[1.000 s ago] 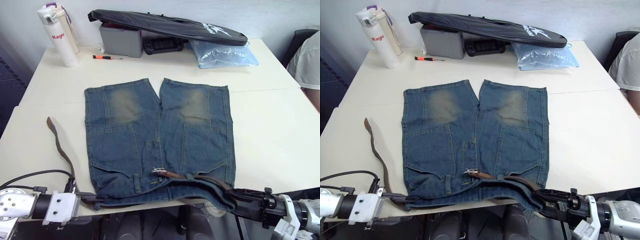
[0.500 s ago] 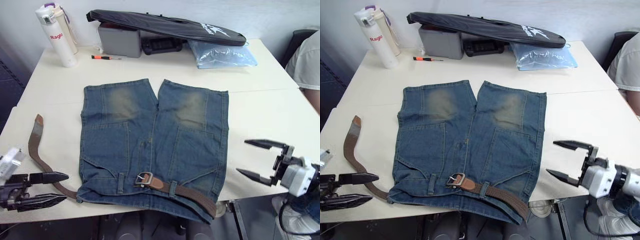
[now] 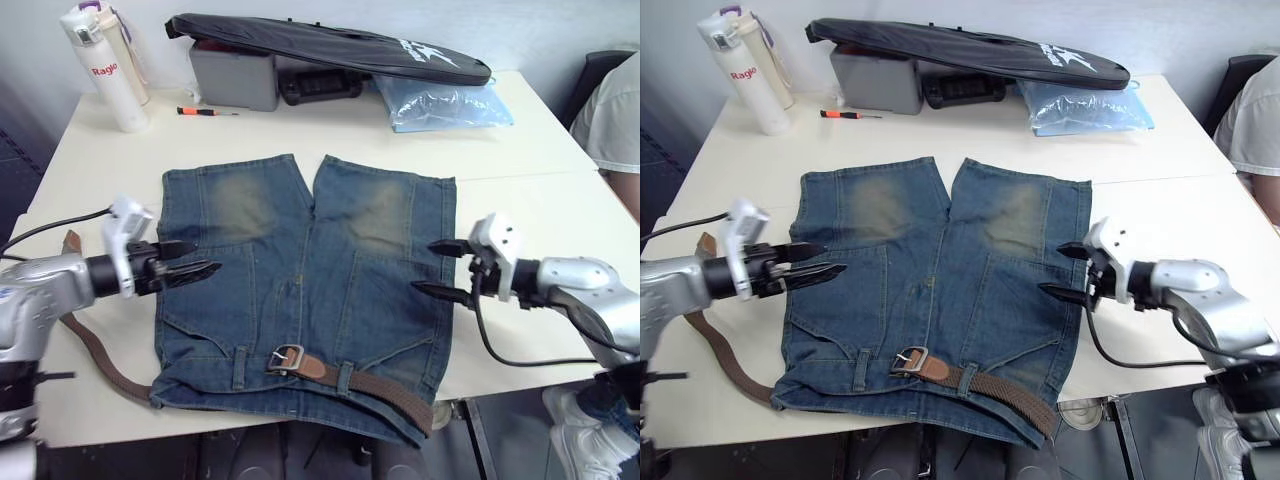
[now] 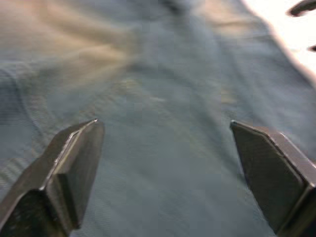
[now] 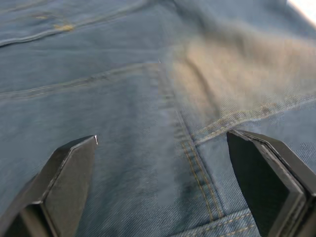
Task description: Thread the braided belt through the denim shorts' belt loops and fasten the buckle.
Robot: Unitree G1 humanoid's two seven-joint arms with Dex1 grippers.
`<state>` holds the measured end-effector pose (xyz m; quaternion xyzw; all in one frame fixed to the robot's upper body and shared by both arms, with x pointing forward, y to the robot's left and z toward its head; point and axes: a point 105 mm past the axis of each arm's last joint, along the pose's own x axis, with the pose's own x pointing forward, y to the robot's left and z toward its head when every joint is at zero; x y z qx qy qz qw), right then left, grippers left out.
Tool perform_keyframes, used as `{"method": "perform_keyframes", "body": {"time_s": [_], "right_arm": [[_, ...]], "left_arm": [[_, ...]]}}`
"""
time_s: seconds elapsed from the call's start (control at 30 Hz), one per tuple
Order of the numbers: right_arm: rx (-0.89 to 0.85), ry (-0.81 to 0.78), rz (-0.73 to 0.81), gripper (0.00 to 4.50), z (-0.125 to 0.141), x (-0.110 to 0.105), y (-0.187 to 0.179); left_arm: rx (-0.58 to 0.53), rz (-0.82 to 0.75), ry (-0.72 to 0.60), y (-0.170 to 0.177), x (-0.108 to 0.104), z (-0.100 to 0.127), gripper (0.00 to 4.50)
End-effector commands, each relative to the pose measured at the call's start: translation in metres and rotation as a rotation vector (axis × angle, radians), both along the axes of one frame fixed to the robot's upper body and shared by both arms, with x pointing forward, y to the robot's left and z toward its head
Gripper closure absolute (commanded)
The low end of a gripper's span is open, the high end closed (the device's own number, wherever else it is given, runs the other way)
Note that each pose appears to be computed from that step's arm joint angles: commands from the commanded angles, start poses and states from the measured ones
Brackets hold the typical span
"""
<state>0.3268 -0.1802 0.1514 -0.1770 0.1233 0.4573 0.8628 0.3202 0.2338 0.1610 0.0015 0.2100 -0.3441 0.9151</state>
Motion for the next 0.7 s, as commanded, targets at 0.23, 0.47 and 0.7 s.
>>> {"method": "perform_keyframes", "body": {"time_s": [0.23, 0.47, 0.7], "right_arm": [[-0.158, 0.108, 0.054, 0.0, -0.03, 0.029, 0.023], [-0.261, 0.165, 0.078, 1.25, -0.061, 0.013, 0.021], [-0.246, 0.06, 0.101, 4.44, -0.042, 0.013, 0.03]], "left_arm": [[0.286, -0.088, 0.023, -0.021, 0.033, -0.03, 0.02], [0.354, -0.181, 0.12, -0.024, 0.015, -0.058, 2.11], [0.296, -0.212, 0.1, -0.031, 0.01, -0.043, 4.5]]}}
